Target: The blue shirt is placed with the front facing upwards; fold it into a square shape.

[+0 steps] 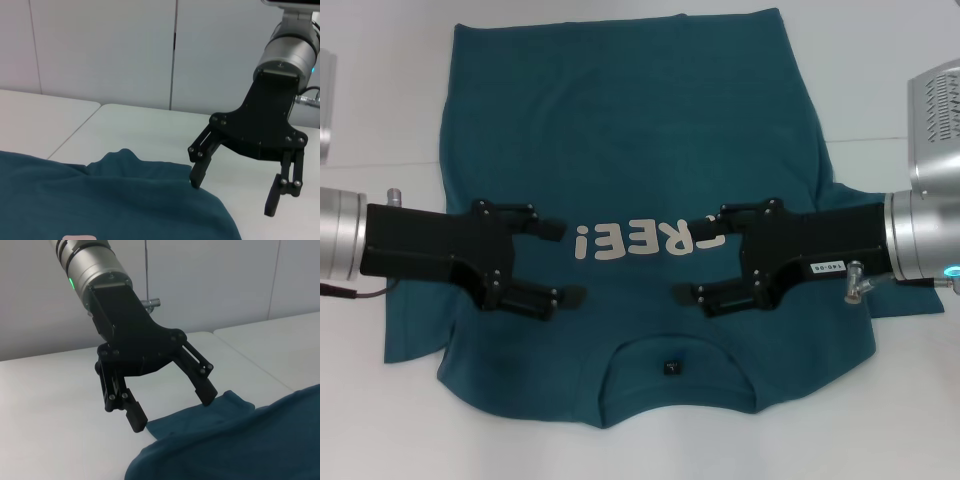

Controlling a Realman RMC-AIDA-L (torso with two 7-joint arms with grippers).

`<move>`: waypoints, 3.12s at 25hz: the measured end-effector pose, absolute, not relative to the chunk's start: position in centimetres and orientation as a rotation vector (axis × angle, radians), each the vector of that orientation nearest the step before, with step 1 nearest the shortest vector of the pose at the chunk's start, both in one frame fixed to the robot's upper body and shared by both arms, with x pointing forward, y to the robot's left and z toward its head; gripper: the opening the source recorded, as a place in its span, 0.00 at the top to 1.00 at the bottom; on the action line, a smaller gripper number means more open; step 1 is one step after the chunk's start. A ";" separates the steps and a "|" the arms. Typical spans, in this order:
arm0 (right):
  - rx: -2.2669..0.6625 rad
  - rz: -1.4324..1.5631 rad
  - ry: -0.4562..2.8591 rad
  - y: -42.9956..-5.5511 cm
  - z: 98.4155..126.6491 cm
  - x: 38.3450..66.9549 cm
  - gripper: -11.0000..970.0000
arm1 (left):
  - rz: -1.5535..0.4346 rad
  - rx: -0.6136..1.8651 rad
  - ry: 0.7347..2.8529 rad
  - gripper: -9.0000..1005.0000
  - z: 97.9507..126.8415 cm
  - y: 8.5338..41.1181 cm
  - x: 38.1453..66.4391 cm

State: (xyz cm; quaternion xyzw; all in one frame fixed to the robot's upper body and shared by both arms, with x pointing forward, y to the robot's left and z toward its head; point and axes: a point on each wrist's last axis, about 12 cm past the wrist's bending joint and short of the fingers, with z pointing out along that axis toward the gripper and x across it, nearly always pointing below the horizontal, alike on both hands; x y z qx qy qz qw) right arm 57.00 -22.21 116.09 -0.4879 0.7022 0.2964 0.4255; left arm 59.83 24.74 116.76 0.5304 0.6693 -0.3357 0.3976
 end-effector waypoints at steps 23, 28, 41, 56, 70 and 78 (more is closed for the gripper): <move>-1.145 0.741 1.775 -23.0 116.5 57.4 0.11 | -0.844 1.298 1.704 0.10 116.1 23.8 59.9; -0.911 0.679 1.833 -26.2 117.7 58.5 0.11 | -0.852 1.262 1.698 0.10 115.9 23.7 59.8; -0.304 0.350 2.122 -36.2 118.0 60.8 0.11 | -0.898 1.118 1.712 0.10 115.6 23.4 59.8; -0.117 0.246 2.424 -38.7 115.1 62.7 0.11 | -0.934 1.072 1.741 0.10 115.7 23.1 59.8; -0.135 0.222 2.556 -38.5 115.7 62.2 0.12 | -0.958 1.063 1.750 0.10 115.3 22.6 59.6; -0.145 0.165 2.506 -37.5 113.5 63.5 0.12 | -0.965 1.065 1.753 0.10 115.0 22.3 59.4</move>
